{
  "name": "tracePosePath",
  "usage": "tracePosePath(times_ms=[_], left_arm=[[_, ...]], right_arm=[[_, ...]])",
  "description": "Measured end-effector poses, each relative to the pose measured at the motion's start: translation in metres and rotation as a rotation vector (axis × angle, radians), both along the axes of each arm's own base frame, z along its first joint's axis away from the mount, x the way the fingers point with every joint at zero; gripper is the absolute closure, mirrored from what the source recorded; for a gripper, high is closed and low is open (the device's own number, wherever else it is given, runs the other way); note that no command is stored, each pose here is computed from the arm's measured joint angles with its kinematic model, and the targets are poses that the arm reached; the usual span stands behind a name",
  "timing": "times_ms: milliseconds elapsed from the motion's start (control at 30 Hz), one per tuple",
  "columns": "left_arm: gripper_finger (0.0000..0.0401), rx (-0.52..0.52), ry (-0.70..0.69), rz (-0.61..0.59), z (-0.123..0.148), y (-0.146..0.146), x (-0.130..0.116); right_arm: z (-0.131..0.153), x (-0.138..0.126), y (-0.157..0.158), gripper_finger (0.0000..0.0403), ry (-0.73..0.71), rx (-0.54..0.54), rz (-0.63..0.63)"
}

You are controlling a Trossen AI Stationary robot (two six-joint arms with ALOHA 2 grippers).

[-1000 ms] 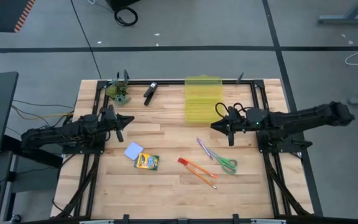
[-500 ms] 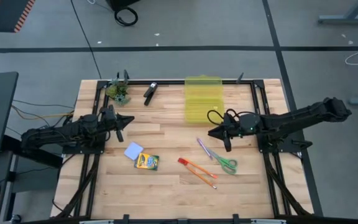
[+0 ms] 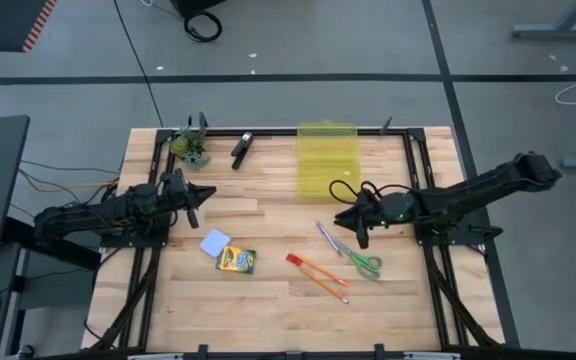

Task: Pack school essentials
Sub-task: Put the top yellow pencil into the yellow supply box

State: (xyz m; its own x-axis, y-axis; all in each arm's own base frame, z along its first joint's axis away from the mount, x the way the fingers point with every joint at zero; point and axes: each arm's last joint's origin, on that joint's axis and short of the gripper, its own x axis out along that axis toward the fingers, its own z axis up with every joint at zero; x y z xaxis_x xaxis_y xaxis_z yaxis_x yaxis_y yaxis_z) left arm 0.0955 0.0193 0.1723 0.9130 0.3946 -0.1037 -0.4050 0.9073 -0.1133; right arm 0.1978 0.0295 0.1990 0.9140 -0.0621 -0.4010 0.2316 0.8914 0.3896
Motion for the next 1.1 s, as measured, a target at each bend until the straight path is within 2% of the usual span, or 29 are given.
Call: tracePosePath(times_ms=[167, 300, 500, 700, 1100], left_arm=[[0.0373, 0.0, -0.001, 0.0, 0.0, 0.0, 0.0], [0.0377, 0.0, -0.001, 0.0, 0.0, 0.0, 0.0], [0.0371, 0.0, -0.001, 0.0, 0.0, 0.0, 0.0], [0.0366, 0.0, -0.001, 0.0, 0.0, 0.0, 0.0], [0.0375, 0.0, -0.001, 0.0, 0.0, 0.0, 0.0]], right_arm=[[-0.004, 0.002, 0.002, 0.0264, 0.017, 0.033, -0.01], [-0.006, 0.003, 0.004, 0.0252, 0.03, 0.038, -0.007], [-0.007, 0.007, 0.013, 0.0251, 0.051, 0.033, -0.006], [0.008, 0.025, 0.027, 0.0251, 0.131, -0.028, 0.004], [0.033, 0.062, 0.05, 0.0251, 0.16, -0.074, 0.065]])
